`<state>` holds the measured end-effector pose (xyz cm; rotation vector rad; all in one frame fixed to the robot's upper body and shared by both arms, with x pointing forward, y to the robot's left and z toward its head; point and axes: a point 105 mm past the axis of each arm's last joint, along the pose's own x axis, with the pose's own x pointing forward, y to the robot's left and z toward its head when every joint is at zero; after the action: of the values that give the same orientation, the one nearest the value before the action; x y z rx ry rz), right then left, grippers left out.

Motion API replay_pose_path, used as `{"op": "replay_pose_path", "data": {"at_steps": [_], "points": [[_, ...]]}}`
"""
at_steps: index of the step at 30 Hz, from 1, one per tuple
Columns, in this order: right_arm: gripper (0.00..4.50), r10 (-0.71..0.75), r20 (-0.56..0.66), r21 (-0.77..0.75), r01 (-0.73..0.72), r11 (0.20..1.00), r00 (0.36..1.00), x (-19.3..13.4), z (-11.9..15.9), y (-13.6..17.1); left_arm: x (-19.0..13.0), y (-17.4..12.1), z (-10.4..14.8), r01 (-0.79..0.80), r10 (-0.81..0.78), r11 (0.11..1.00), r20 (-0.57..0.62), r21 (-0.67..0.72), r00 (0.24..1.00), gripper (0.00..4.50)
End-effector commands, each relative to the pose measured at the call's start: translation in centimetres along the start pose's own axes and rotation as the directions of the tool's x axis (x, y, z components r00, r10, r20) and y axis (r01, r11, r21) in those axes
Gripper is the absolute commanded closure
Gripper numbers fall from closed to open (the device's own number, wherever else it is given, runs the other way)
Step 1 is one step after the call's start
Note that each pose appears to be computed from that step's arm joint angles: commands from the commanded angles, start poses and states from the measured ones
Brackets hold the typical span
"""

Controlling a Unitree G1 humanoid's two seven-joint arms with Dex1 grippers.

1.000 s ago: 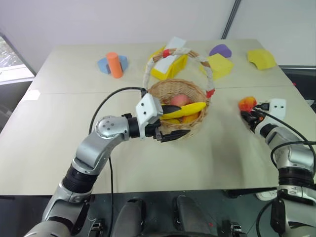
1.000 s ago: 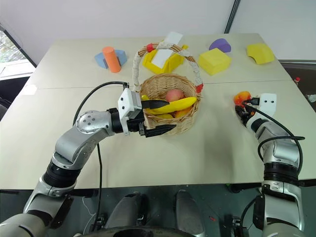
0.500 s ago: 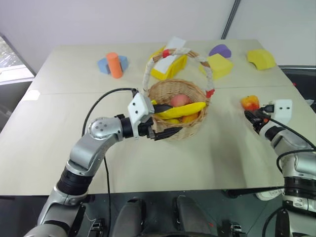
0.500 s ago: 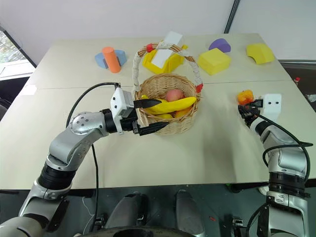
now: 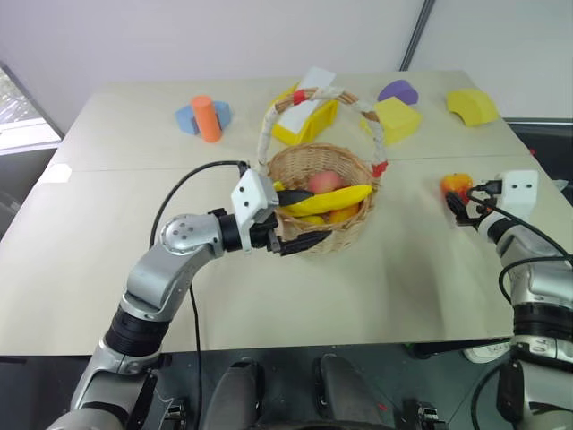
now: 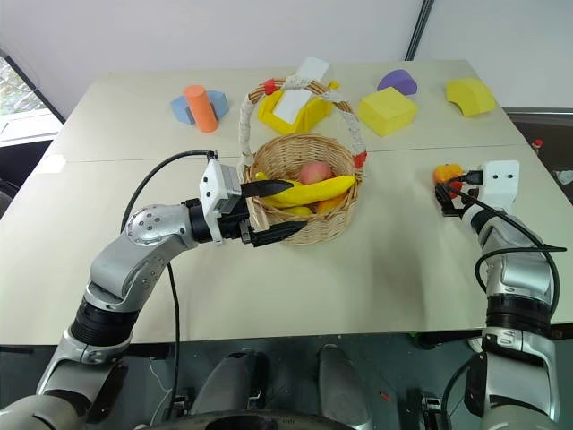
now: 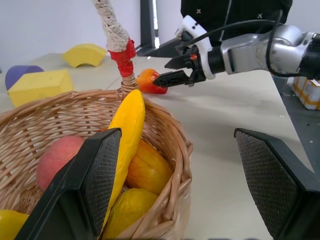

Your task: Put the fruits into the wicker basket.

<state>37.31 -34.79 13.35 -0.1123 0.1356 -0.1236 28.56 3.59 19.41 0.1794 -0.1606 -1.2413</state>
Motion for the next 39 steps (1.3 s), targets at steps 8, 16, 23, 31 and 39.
{"op": "replay_pose_path", "data": {"at_steps": [8, 16, 23, 31, 39], "points": [[0.05, -0.066, 0.039, -0.006, 0.066, 0.998, 0.997, 2.8, 1.2, -0.3, 0.2, -0.6, 1.5, 0.03, -0.031, 0.999, 0.053, 0.029, 0.998, 0.6], [0.05, -0.05, 0.024, 0.04, 0.049, 0.998, 0.998, 3.8, 0.7, 0.2, 0.2, -0.7, 1.6, 0.027, -0.028, 0.999, 0.054, 0.03, 0.998, 0.6], [2.57, -0.037, 0.037, 0.056, 0.035, 0.998, 0.999, 3.8, 0.5, 0.3, 0.1, -0.7, 1.6, 0.021, -0.022, 0.999, 0.052, 0.031, 0.998, 0.6], [2.57, 0.02, 0.133, -0.058, -0.012, 0.998, 0.991, 2.6, 2.4, 0.5, -0.1, -0.1, 1.5, 0.001, -0.003, 0.999, 0.044, 0.045, 0.999, 0.6], [2.57, 0.55, 0.204, -0.26, -0.497, 0.828, 0.81, -8.5, 7.3, 7.6, -5.0, 2.1, 1.2, -0.107, 0.106, 0.994, 0.027, 0.026, 0.994, 0.6]]}}
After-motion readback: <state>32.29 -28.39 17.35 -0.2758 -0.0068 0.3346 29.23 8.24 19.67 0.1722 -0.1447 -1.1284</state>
